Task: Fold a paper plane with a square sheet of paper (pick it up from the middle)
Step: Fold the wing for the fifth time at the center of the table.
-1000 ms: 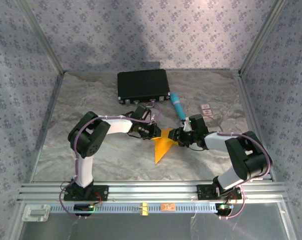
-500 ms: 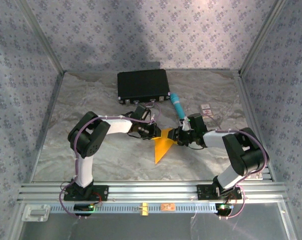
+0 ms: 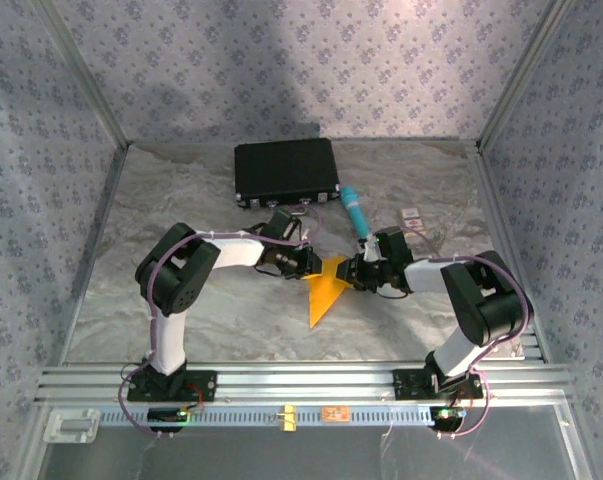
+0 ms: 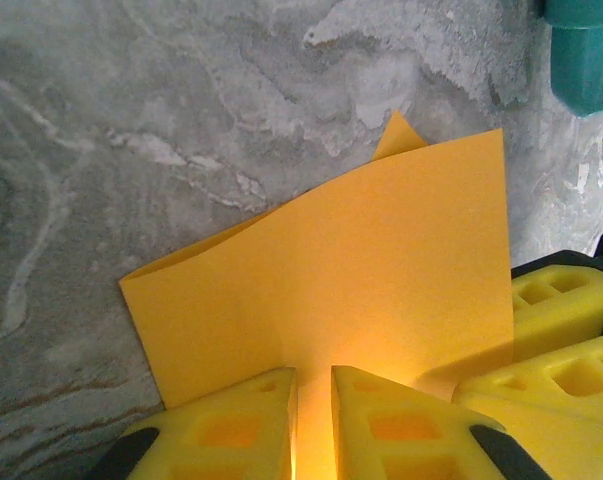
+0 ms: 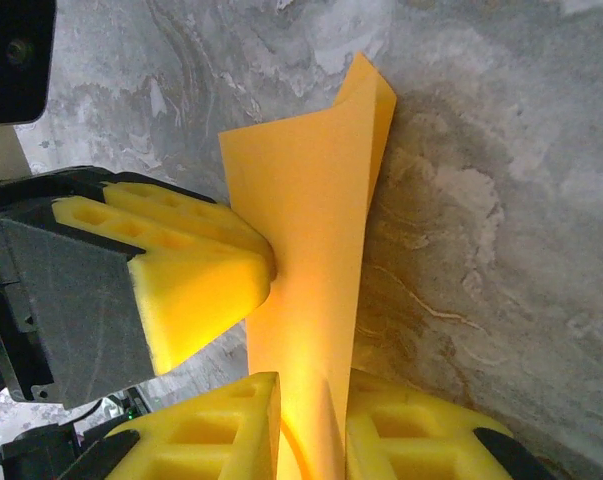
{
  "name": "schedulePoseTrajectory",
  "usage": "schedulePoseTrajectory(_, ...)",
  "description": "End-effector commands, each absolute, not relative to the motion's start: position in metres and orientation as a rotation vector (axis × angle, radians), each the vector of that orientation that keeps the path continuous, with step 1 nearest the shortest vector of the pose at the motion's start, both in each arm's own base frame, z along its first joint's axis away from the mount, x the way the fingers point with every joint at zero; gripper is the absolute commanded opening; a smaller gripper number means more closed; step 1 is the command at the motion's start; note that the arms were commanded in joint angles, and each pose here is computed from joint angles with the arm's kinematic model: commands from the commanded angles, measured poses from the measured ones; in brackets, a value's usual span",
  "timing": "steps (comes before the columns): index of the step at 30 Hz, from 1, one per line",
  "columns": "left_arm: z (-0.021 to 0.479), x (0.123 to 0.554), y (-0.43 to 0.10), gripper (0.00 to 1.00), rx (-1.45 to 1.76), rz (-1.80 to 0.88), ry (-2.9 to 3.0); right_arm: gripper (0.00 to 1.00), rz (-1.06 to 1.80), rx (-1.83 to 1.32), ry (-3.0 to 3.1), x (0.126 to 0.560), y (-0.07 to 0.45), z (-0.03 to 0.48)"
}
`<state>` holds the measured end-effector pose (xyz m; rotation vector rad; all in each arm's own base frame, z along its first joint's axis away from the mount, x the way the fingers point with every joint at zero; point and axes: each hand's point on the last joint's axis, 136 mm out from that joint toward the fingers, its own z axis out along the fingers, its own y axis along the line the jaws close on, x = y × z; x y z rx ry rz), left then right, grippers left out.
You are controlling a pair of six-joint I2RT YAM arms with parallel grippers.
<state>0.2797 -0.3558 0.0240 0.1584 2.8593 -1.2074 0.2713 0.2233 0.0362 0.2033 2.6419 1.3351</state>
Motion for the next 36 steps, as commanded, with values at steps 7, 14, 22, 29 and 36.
schedulePoseTrajectory(7,0.028,0.277,-0.347,0.22,0.124,-1.185,2.861,0.10,1.338,0.200,2.655,0.275,0.223,0.036)
schedulePoseTrajectory(14,0.059,0.284,-0.340,0.37,0.151,-1.121,2.765,0.04,1.294,0.362,2.602,0.281,0.216,0.042)
schedulePoseTrajectory(22,0.078,0.270,-0.337,0.37,0.318,-0.942,2.689,0.02,1.232,0.710,2.501,0.290,0.209,0.041)
schedulePoseTrajectory(29,0.072,0.237,-0.340,0.34,0.568,-0.705,2.634,0.03,1.196,0.741,2.494,0.289,0.215,0.039)
schedulePoseTrajectory(36,0.057,0.214,-0.343,0.39,0.763,-0.458,2.577,0.04,1.233,0.715,2.490,0.289,0.220,0.045)
